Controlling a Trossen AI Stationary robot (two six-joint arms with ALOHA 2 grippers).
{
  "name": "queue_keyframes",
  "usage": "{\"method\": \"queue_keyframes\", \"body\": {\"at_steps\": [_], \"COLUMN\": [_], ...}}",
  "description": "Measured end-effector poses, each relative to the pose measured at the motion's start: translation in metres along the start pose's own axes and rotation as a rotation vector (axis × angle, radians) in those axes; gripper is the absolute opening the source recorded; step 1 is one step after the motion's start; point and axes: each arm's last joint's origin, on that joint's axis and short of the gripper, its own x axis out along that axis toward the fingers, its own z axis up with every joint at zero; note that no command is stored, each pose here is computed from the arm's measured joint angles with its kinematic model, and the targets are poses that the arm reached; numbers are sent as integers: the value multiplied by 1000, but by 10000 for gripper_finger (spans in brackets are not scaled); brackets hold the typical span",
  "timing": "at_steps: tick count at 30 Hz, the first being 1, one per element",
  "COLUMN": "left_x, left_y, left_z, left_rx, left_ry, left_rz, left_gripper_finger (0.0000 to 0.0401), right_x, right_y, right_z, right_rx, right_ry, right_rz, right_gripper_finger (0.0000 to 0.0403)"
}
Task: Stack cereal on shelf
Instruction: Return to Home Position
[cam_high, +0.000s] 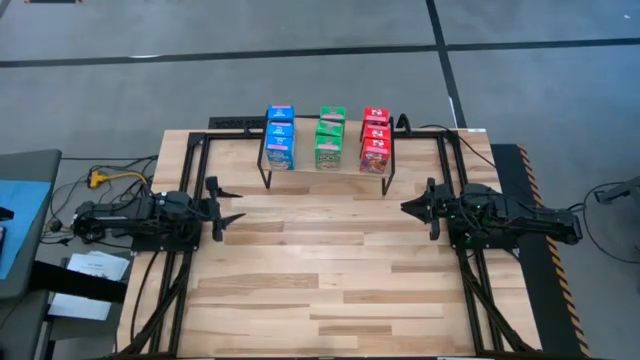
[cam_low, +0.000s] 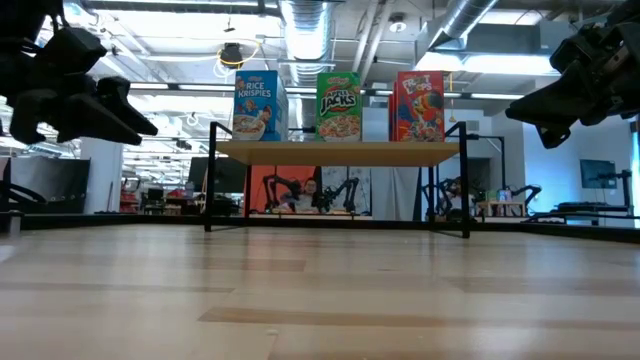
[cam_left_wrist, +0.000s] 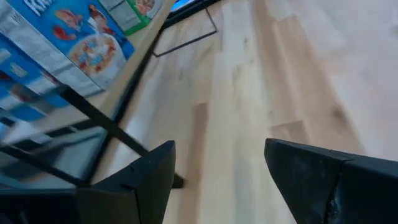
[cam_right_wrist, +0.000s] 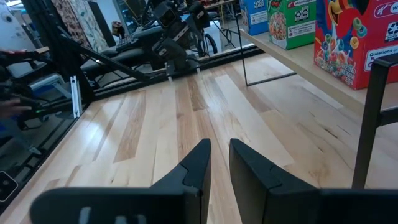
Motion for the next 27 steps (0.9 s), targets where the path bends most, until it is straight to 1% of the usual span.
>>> {"method": "queue_keyframes", "body": {"at_steps": [3,5,7,9,11,14,19,21,23,27], "left_x": [0,0,0,0,0,-2,-11,-14,-14,-3], "left_y": [1,1,1,2,3,7,16,18,18,8], "left_z": [0,0,0,0,4,18,42,47,47,34], "left_rx": [89,129,144,110,26,-64,-143,-160,-166,-193], "left_ry": [7,12,23,18,-35,-206,-509,-589,-617,-592], "left_rz": [16,26,48,54,48,29,13,2,5,-15], "left_gripper_finger": [238,238,238,238,238,238,238,238,238,238], "right_x": [0,0,0,0,0,0,0,0,0,0], "right_y": [0,0,0,0,0,0,0,0,0,0], "right_z": [0,0,0,0,0,0,0,0,0,0], "right_rx": [0,0,0,0,0,0,0,0,0,0], "right_ry": [0,0,0,0,0,0,0,0,0,0], "right_rz": [0,0,0,0,0,0,0,0,0,0], "right_gripper_finger": [82,82,82,82,82,82,82,82,82,82]}}
